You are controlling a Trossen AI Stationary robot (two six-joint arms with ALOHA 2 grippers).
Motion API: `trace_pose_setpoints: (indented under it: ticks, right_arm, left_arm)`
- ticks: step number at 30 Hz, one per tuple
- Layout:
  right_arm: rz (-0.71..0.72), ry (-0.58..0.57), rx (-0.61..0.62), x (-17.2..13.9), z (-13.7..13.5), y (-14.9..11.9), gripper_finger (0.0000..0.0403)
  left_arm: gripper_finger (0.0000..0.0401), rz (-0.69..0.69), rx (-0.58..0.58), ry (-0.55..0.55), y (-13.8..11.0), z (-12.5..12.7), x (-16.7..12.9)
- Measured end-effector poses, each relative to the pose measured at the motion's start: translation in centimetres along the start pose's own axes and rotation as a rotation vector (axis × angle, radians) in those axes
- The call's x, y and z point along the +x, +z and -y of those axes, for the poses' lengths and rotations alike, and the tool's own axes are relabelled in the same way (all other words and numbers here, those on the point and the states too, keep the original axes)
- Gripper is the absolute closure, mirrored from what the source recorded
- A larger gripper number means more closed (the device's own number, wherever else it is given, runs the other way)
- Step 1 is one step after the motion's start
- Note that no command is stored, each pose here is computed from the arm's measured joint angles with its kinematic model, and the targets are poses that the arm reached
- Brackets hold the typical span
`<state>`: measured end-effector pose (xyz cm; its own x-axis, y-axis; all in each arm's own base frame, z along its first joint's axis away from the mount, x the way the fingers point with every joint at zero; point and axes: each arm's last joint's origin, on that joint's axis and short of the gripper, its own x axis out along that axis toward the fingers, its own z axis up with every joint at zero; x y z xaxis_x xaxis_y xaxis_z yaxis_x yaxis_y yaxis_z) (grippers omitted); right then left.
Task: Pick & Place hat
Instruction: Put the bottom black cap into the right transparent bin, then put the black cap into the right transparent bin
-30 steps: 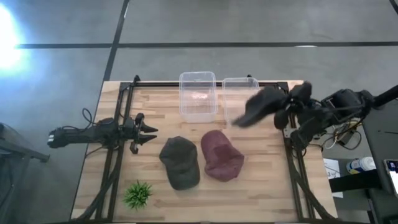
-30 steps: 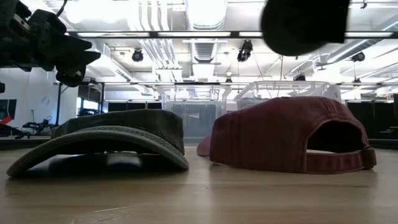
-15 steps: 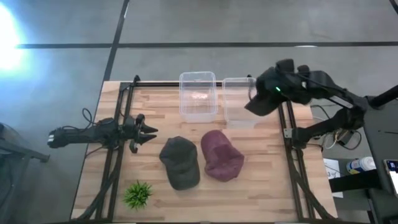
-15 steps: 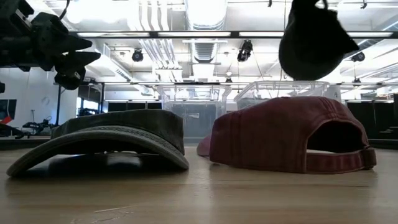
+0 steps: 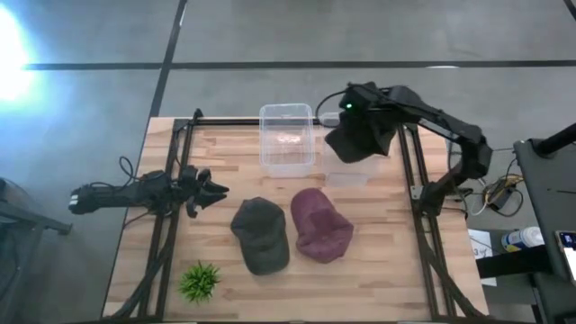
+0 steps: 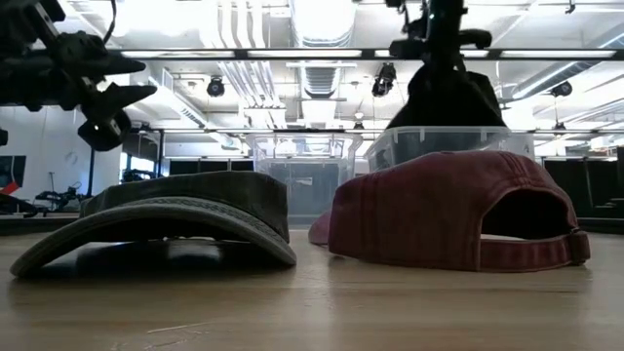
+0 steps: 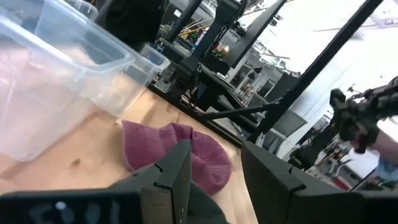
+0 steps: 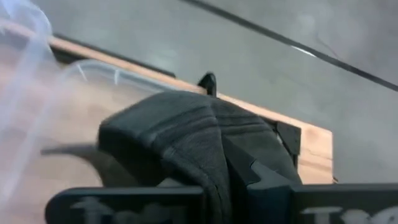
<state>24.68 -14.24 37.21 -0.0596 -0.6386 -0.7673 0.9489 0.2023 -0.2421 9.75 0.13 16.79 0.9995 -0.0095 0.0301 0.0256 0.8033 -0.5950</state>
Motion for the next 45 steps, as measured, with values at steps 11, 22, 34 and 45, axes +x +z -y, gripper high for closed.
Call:
trace_pose_setpoints:
  ticks: [11,22,34,45]
  right_arm:
    - [-0.016,0.061,-0.052,0.7,-2.4,1.9,0.0387]
    - [-0.065,0.194,-0.066,1.8,-3.4,3.2,0.0268]
    - [-0.026,0.430,-0.150,0.0,-3.7,3.8,0.0207]
    - [-0.016,0.470,-0.200,-4.5,-1.1,2.1,0.0209]
  left_arm:
    - [0.0266,0.000,-0.048,0.000,0.0,0.0,0.0]
    - [0.0266,0.000,-0.044,0.000,0.0,0.0,0.0]
    - [0.0266,0.000,-0.048,0.001,0.0,0.0,0.0]
    - [0.0266,-0.003,-0.043,0.003,0.0,0.0,0.0]
